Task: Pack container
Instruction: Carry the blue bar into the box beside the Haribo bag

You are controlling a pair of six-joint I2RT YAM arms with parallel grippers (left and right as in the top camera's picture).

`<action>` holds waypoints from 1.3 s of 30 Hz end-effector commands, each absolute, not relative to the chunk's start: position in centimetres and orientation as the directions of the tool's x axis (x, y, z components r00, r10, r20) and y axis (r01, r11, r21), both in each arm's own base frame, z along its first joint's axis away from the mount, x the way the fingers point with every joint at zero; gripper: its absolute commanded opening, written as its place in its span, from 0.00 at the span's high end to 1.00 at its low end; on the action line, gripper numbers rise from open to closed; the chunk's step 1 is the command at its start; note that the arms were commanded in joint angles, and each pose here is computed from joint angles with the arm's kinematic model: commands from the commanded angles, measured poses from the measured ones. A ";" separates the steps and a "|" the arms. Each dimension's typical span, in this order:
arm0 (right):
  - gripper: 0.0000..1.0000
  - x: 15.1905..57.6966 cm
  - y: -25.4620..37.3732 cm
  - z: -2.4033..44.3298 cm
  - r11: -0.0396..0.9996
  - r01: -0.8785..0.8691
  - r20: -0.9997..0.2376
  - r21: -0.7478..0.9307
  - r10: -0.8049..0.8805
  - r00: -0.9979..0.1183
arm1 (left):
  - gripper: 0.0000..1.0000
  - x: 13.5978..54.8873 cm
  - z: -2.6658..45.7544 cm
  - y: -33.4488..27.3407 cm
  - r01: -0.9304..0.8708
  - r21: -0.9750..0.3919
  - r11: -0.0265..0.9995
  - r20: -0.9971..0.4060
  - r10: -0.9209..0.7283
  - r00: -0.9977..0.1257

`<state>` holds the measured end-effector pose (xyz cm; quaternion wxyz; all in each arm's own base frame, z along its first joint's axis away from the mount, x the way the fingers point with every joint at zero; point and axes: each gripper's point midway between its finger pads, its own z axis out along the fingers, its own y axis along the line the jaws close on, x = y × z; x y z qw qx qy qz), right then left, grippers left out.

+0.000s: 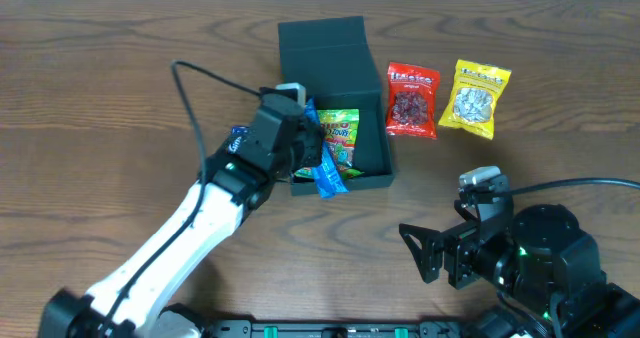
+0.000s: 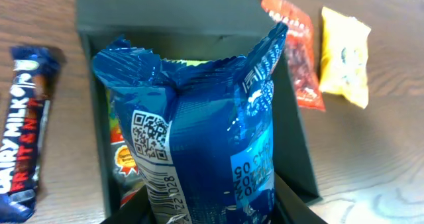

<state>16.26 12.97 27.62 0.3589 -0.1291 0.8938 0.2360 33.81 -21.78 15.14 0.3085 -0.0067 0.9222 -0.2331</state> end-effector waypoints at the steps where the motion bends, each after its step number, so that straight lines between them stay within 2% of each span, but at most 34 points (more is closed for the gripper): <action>1: 0.01 16.4 12.5 28.2 0.862 -0.398 -0.719 0.314 -0.058 -0.693 | 0.94 35.5 16.5 -23.4 0.182 -0.428 0.885 -0.597 -0.126 -0.792; 7: 0.01 16.3 12.4 28.0 0.864 -0.395 -0.712 0.313 -0.062 -0.700 | 0.94 37.6 17.4 -25.9 0.238 -0.374 0.896 -0.619 -0.051 -0.784; 14: 0.01 16.1 12.5 28.0 0.860 -0.399 -0.709 0.317 -0.065 -0.702 | 0.94 40.0 16.2 -28.6 0.245 -0.359 0.900 -0.599 -0.021 -0.800; 21: 0.01 16.1 12.5 27.9 0.861 -0.399 -0.708 0.317 -0.065 -0.703 | 0.95 40.3 13.0 -31.5 0.296 -0.318 0.900 -0.572 0.067 -0.818; 29: 0.01 16.0 12.4 27.8 0.861 -0.406 -0.707 0.305 -0.081 -0.703 | 0.94 40.3 10.1 -32.0 0.301 -0.298 0.906 -0.537 0.102 -0.837; 30: 0.01 16.0 12.4 27.8 0.861 -0.406 -0.706 0.305 -0.082 -0.703 | 0.88 40.2 10.0 -32.1 0.299 -0.302 0.905 -0.535 0.099 -0.839; 33: 0.01 16.0 12.4 27.7 0.861 -0.406 -0.706 0.305 -0.082 -0.703 | 0.32 40.3 10.3 -32.2 0.303 -0.307 0.902 -0.536 0.099 -0.839; 34: 0.01 16.0 12.4 27.7 0.861 -0.406 -0.706 0.305 -0.082 -0.703 | 0.24 40.2 10.5 -32.4 0.308 -0.315 0.898 -0.533 0.100 -0.840; 35: 0.01 16.0 12.4 27.7 0.862 -0.406 -0.706 0.304 -0.082 -0.703 | 0.08 40.1 10.9 -32.7 0.317 -0.330 0.889 -0.532 0.102 -0.841; 36: 0.01 16.0 12.4 27.7 0.862 -0.406 -0.706 0.304 -0.082 -0.704 | 0.05 40.0 11.2 -33.0 0.326 -0.346 0.880 -0.530 0.103 -0.842; 39: 0.01 16.0 12.4 27.7 0.862 -0.405 -0.704 0.304 -0.084 -0.705 | 0.05 39.6 12.4 -33.8 0.349 -0.385 0.854 -0.524 0.109 -0.845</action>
